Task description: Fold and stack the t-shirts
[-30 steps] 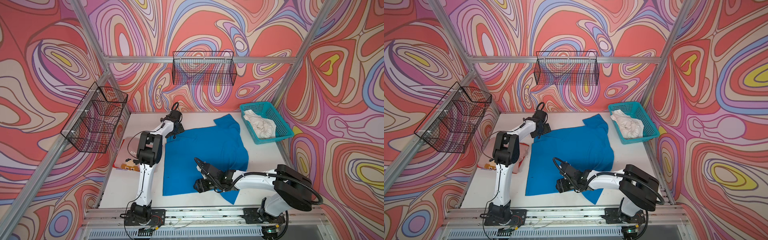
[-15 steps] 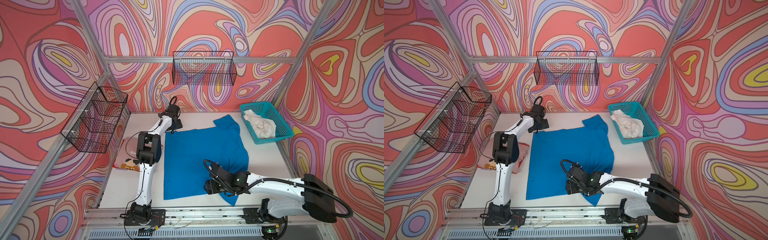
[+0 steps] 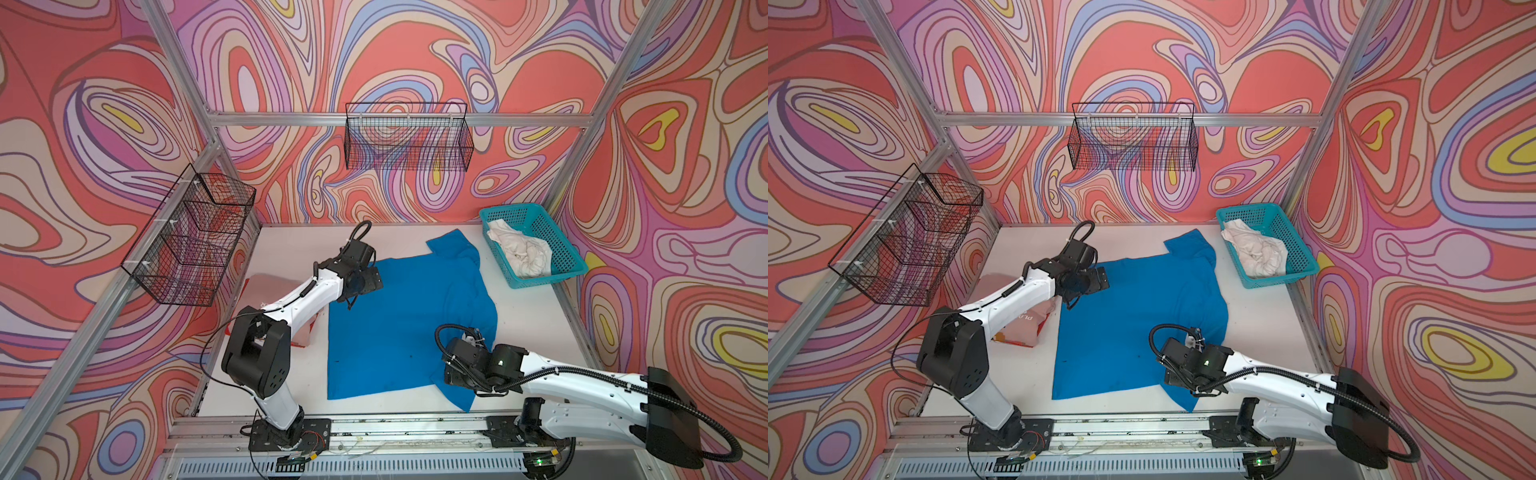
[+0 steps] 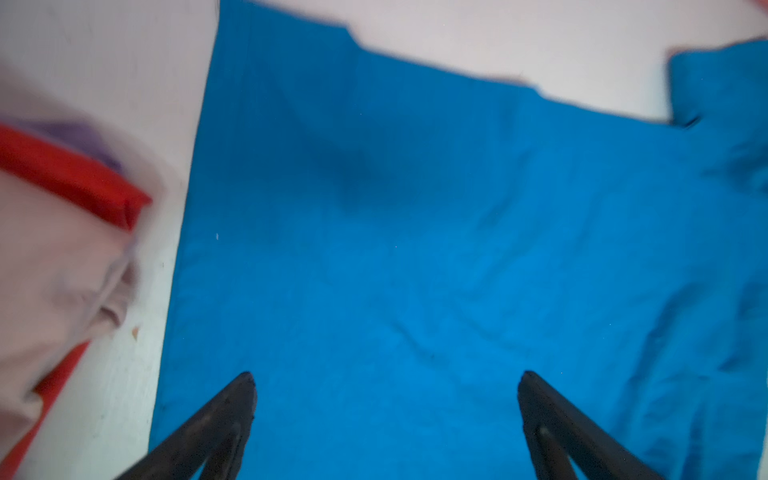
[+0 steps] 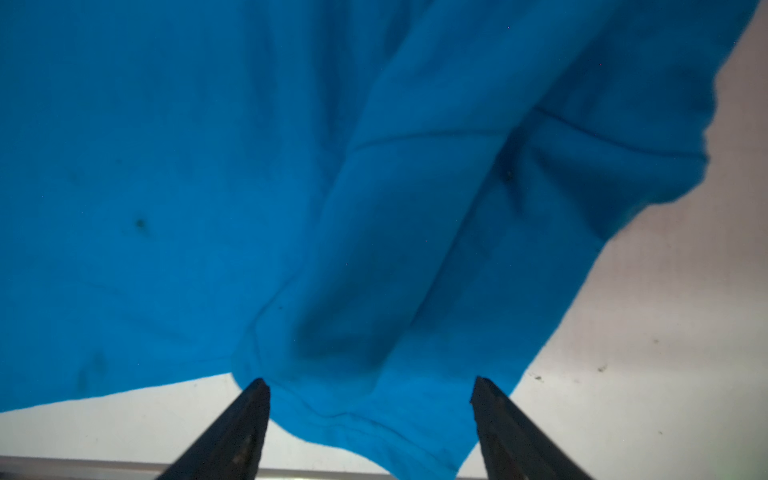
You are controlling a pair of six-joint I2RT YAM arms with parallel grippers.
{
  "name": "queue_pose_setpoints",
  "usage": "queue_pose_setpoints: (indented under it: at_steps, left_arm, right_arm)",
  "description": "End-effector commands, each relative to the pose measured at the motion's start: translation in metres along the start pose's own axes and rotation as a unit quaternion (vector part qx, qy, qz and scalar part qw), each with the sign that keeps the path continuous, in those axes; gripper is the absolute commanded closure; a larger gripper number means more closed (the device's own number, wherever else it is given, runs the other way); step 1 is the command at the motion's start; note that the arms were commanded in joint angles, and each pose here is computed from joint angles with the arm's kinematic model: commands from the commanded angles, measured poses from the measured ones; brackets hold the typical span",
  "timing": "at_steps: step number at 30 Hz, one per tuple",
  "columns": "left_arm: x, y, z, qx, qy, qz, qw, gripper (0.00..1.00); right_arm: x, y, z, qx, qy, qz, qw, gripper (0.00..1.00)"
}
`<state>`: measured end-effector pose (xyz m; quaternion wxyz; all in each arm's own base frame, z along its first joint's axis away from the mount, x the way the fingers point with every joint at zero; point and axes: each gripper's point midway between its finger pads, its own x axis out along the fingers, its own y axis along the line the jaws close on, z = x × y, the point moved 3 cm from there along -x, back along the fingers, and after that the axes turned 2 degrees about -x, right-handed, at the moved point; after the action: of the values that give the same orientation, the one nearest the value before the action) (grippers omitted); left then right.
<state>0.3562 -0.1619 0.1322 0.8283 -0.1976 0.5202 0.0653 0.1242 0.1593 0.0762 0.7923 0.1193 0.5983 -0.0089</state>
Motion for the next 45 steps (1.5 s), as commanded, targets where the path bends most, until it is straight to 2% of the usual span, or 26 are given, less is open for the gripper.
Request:
queue_pose_setpoints:
  at_steps: [1, 7, 15, 22, 27, 33, 39, 43, 45]
  left_arm:
    - [-0.002, 0.011, -0.022, -0.053, 0.011, -0.005, 0.999, 0.00]
    - [0.004, 0.032, -0.059, -0.060, 0.049, 0.023, 0.997, 0.00]
    - [0.038, 0.063, -0.091, -0.050, 0.095, 0.090, 0.990, 0.00]
    - [0.061, 0.088, -0.090, -0.049, 0.111, 0.132, 0.984, 0.00]
    - [0.067, 0.089, -0.083, -0.037, 0.104, 0.145, 0.983, 0.00]
    - [0.067, 0.087, -0.075, -0.044, 0.097, 0.142, 0.984, 0.00]
    - [0.066, 0.096, -0.063, -0.074, 0.089, 0.134, 0.984, 0.00]
    - [0.064, 0.101, -0.056, -0.084, 0.084, 0.134, 0.984, 0.00]
    - [0.064, 0.103, -0.053, -0.088, 0.083, 0.133, 0.984, 0.00]
  right_arm:
    - [0.008, -0.001, -0.003, 0.058, 0.006, 0.010, 0.998, 0.19]
    - [0.020, -0.024, -0.006, 0.111, 0.015, -0.036, 0.993, 0.19]
    - [0.026, -0.062, -0.002, 0.164, 0.033, -0.103, 0.981, 0.19]
    - [0.010, -0.077, 0.009, 0.165, 0.028, -0.141, 0.976, 0.20]
    - [-0.007, -0.075, 0.022, 0.159, 0.014, -0.144, 0.977, 0.20]
    - [0.007, -0.062, 0.021, 0.142, 0.047, -0.141, 0.979, 0.20]
    - [0.018, -0.063, 0.032, 0.103, 0.064, -0.212, 0.970, 0.19]
    - [0.028, -0.085, 0.031, 0.113, 0.089, -0.249, 0.958, 0.19]
    - [0.033, -0.090, 0.029, 0.113, 0.107, -0.243, 0.957, 0.21]
